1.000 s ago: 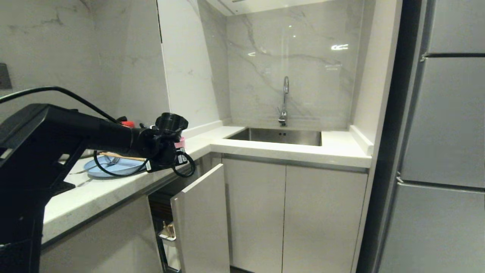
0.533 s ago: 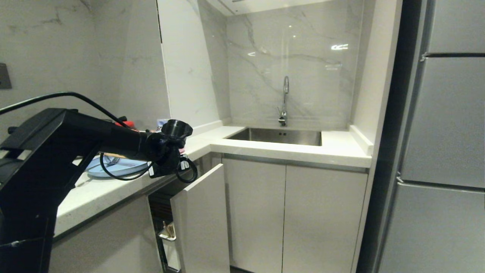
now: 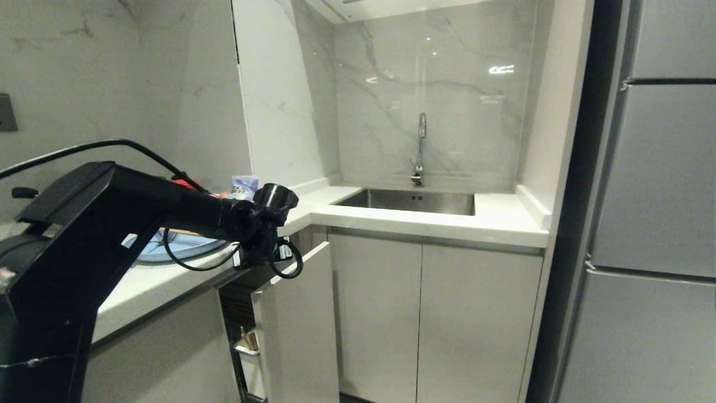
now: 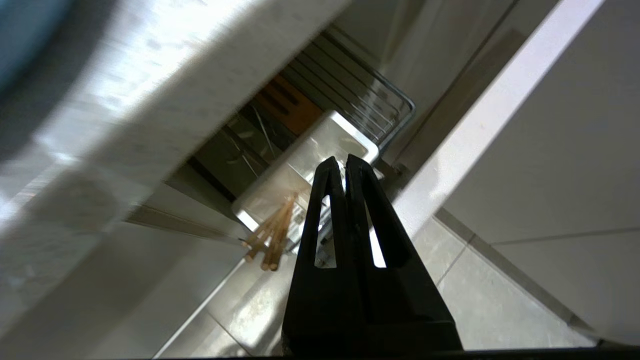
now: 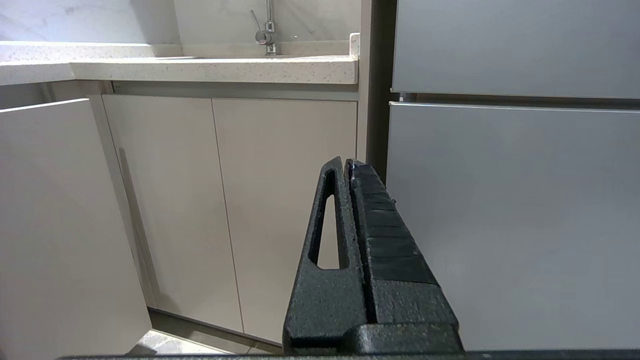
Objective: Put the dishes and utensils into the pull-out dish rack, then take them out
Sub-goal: Open the cupboard
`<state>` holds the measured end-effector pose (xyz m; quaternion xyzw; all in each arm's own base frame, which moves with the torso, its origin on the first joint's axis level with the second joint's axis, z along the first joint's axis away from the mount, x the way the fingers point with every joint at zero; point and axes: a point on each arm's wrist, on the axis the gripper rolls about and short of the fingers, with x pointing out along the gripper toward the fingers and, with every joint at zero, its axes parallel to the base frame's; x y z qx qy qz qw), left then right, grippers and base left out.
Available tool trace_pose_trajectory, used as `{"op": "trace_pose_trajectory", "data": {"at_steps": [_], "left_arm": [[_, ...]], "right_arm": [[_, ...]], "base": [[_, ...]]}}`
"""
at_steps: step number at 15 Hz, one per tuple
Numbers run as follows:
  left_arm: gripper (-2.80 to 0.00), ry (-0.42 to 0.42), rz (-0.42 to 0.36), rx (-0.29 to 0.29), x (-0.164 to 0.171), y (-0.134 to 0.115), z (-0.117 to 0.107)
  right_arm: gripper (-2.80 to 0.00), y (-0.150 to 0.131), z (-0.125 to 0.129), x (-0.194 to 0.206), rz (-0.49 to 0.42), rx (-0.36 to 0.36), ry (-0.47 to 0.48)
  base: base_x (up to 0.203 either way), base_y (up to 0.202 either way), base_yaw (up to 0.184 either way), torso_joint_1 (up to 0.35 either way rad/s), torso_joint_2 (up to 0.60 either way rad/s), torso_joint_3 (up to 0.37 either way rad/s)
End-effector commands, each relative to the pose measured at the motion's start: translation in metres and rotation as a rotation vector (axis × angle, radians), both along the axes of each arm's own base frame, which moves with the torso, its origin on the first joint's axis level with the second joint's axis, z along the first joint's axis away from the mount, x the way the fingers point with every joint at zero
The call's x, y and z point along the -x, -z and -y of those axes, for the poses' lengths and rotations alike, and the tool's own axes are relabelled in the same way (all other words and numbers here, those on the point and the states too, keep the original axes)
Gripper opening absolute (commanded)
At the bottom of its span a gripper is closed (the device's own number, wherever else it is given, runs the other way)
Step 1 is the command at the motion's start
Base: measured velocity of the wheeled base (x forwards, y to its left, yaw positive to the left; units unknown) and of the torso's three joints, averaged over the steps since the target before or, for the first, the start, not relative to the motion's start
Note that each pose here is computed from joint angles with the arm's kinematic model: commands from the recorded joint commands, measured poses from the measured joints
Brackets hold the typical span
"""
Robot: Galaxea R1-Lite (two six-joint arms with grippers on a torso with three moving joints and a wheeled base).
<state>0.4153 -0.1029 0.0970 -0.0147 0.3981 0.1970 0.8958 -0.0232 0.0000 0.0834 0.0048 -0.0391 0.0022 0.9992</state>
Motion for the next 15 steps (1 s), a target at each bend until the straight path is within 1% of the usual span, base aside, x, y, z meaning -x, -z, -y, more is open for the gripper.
{"op": "trace_pose_trajectory", "data": {"at_steps": [1, 4, 6, 9, 15], "left_arm": [[-2.8, 0.008, -0.021, 0.01, -0.002, 0.008, 0.001], [-2.8, 0.036, -0.049, 0.044, -0.003, 0.015, 0.003], [-2.8, 0.044, -0.057, 0.055, -0.003, 0.017, 0.003], [-2.8, 0.053, -0.107, 0.067, -0.001, 0.018, 0.003], [-2.8, 0.054, -0.113, 0.084, -0.001, 0.018, 0.004]], "right_arm": [[-2.8, 0.007, 0.0, -0.002, -0.024, 0.0, -0.001], [-2.8, 0.007, 0.0, -0.002, -0.024, 0.0, -0.001], [-2.8, 0.007, 0.0, -0.002, -0.024, 0.0, -0.001], [-2.8, 0.007, 0.0, -0.002, -0.024, 0.0, -0.001], [-2.8, 0.007, 0.0, -0.002, -0.024, 0.0, -0.001]], "base": [[0.0, 0.0, 0.0, 0.0, 0.0, 0.0], [0.0, 0.0, 0.0, 0.0, 0.0, 0.0], [0.0, 0.0, 0.0, 0.0, 0.0, 0.0], [0.0, 0.0, 0.0, 0.0, 0.0, 0.0], [0.0, 0.0, 0.0, 0.0, 0.0, 0.0]]}}
